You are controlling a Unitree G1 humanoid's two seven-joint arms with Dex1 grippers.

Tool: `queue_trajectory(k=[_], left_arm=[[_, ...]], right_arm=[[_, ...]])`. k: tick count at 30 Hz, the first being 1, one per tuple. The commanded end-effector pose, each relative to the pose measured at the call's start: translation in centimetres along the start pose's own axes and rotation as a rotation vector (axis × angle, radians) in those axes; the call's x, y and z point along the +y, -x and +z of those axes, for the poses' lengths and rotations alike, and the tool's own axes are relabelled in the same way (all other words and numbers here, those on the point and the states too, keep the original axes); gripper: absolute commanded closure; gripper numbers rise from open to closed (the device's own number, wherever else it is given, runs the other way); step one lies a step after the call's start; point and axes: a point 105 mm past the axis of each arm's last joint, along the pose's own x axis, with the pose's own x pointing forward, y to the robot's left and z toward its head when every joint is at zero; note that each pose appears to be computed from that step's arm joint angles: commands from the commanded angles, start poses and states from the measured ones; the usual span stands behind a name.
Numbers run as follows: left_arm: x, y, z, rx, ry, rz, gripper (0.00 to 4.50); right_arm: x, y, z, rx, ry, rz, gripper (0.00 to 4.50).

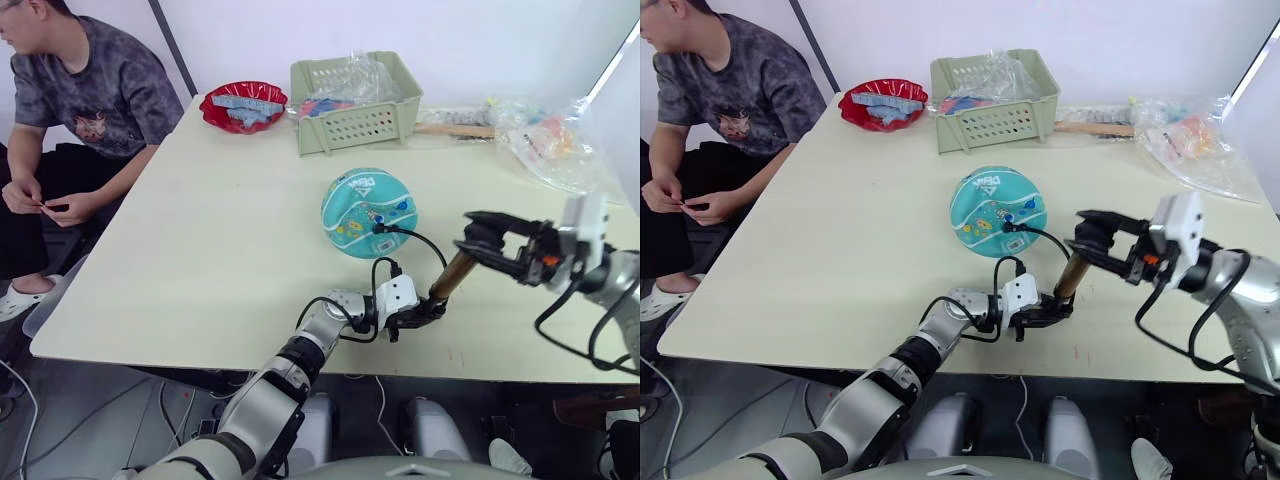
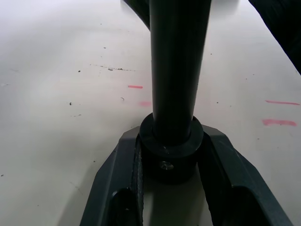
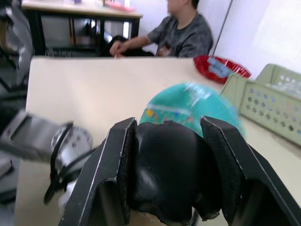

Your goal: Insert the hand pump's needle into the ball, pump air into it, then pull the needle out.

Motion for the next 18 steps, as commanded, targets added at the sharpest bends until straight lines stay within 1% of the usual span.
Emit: queue_trajectory(k=[1,5,9,11,14,18], left_arm=[[-1.2,0.1,-2.0,0.068,0.045,-0.038,3.34],[-1.1,0.0,-1.9,0.064,0.044,-0.035,3.34],[-1.2,-0.1,-1.8,0.062,0.044,-0.036,3.34],[-1.2,-0.1,-1.8,0.063,0.044,-0.038,3.34],[-1.2,-0.1,-1.9,0.064,0.044,-0.038,3.34],[-1.1,0.0,-2.0,0.068,0.046,-0.036,3.34]], right_arm=[[2.3,-0.7,-5.5,0.121,-0.115,0.006,2.77],[3.3,-0.8,-7.4,0.146,-0.139,-0.006,2.77],[3.1,-0.7,-7.7,0.145,-0.141,-0.023,2.77],[2.3,-0.8,-6.2,0.091,-0.146,-0.044,2.77],[0.3,-0.7,-2.6,-0.007,-0.136,-0.067,2.77],[-1.7,0.1,1.9,-0.09,-0.119,-0.069,2.77]])
